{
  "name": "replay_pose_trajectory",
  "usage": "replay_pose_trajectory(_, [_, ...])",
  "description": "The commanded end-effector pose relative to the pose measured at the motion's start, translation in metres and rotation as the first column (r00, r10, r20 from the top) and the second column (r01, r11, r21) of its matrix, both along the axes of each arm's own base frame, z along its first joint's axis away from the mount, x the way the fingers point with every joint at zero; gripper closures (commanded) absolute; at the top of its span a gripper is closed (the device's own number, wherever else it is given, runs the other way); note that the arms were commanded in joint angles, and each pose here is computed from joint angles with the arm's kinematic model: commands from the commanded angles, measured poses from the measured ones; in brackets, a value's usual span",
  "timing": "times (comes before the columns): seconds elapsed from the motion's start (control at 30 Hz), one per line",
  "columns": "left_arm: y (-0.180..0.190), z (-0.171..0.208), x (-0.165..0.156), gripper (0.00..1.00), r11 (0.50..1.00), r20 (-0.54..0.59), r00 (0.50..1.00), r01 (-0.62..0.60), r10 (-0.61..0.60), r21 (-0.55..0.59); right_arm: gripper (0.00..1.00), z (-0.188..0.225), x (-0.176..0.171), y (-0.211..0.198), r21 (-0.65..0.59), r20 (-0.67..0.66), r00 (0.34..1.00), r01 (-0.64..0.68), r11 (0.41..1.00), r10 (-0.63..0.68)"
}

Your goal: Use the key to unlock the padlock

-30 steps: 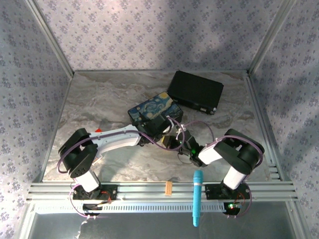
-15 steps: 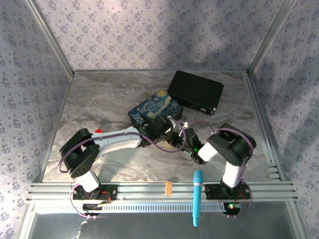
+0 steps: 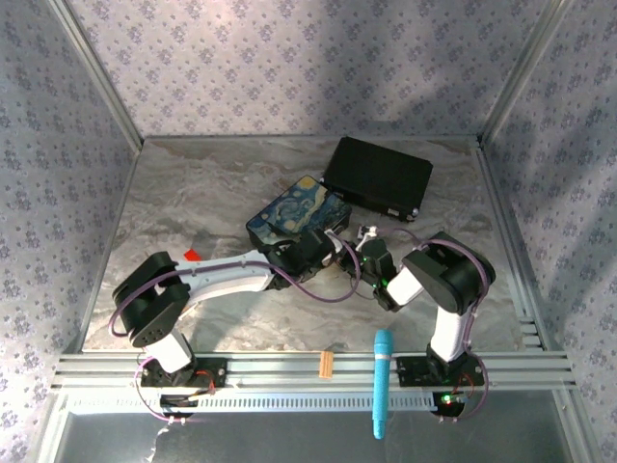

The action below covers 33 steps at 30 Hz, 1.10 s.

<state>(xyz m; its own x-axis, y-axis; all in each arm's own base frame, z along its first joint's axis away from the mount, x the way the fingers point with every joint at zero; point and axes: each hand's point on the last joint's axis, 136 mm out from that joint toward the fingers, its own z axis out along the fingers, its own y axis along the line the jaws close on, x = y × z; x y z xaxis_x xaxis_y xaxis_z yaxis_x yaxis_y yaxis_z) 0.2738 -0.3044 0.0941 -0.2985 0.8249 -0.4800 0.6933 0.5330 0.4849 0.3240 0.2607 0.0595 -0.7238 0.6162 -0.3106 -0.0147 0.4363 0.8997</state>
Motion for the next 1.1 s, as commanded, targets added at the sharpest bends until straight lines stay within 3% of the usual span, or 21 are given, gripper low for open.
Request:
replay_pose_trajectory(0.0, [0.062,-0.081,-0.063,0.76,0.957,-0.307,0.951,0.07,0.021,0.28,1.0,0.001,-0.006,0.015,-0.006,-0.024,0.997,-0.068,0.998,0.067])
replay_pose_trajectory(0.13, [0.072,-0.075,-0.05,0.74,0.951,-0.253,0.965,0.019,0.063,0.309,1.0,-0.029,-0.026,0.014,-0.021,-0.152,0.982,-0.114,0.993,0.11])
replay_pose_trajectory(0.3, [0.084,-0.063,-0.034,0.65,0.943,-0.182,0.977,-0.044,0.11,0.33,1.0,-0.058,-0.055,0.012,-0.098,-0.315,0.929,-0.236,0.967,0.195])
replay_pose_trajectory(0.57, [0.095,-0.046,-0.02,0.24,0.931,-0.081,0.978,-0.154,0.19,0.33,1.0,-0.085,-0.107,-0.02,-0.205,-0.605,0.733,-0.521,0.828,0.311])
replay_pose_trajectory(0.67, [0.099,-0.039,-0.014,0.2,0.929,-0.047,0.974,-0.198,0.223,0.314,1.0,-0.089,-0.121,-0.029,-0.205,-0.674,0.657,-0.607,0.768,0.339])
replay_pose_trajectory(0.77, [0.105,-0.032,-0.007,0.18,0.922,-0.019,0.965,-0.245,0.263,0.301,1.0,-0.087,-0.126,-0.036,-0.191,-0.703,0.619,-0.639,0.745,0.35])
replay_pose_trajectory(1.07, [0.136,-0.005,0.013,0.12,0.884,0.116,0.915,-0.403,0.386,0.237,0.94,-0.071,-0.124,-0.071,-0.277,-0.748,0.575,-0.724,0.632,0.332])
